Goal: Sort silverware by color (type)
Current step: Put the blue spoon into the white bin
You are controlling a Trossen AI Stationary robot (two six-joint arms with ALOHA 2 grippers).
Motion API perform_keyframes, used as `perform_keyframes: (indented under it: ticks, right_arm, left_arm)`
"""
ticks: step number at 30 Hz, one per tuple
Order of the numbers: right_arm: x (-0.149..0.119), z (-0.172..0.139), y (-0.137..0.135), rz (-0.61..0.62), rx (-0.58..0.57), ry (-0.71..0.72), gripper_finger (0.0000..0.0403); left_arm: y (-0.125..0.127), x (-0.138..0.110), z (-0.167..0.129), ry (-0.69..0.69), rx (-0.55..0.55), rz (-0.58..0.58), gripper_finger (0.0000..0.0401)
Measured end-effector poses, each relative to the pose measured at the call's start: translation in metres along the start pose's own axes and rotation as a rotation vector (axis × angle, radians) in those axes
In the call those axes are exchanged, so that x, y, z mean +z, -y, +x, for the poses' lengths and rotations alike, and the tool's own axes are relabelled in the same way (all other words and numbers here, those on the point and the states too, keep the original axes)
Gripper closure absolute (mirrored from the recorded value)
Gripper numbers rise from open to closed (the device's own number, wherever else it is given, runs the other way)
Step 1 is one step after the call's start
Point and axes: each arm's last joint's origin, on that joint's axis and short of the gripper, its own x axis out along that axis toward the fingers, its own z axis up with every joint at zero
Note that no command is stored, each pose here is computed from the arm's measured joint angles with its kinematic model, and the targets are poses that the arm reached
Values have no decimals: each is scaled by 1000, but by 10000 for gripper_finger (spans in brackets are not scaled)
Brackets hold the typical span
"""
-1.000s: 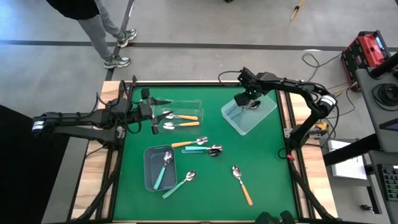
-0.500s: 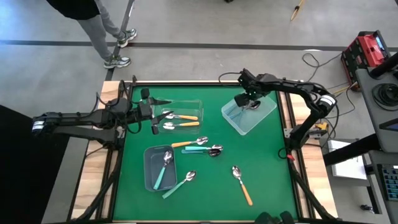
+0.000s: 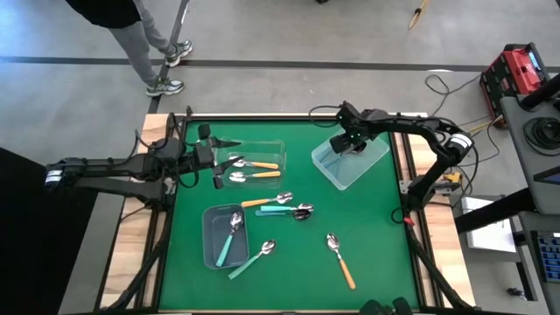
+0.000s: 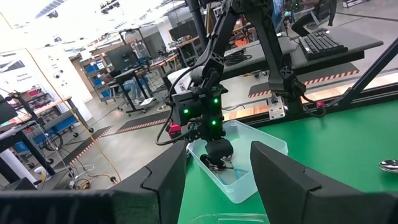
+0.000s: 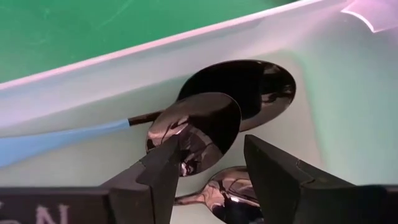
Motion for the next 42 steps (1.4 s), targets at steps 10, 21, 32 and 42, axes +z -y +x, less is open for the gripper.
perform_keyframes:
  ticks: [10,21,32,42]
  right_arm:
    - [-2,5,0,10,8,24,273]
    - [-2,5,0,27,9,25,333]
    - [-2,5,0,27,11,29,391]
    - [1,-5,0,47,10,25,394]
  left_arm:
    - [0,0,0,0,0,0,239]
    - [0,0,0,0,0,0,239]
    - [0,0,0,-1,-1,0,239]
    - [0,0,0,0,-1,0,239]
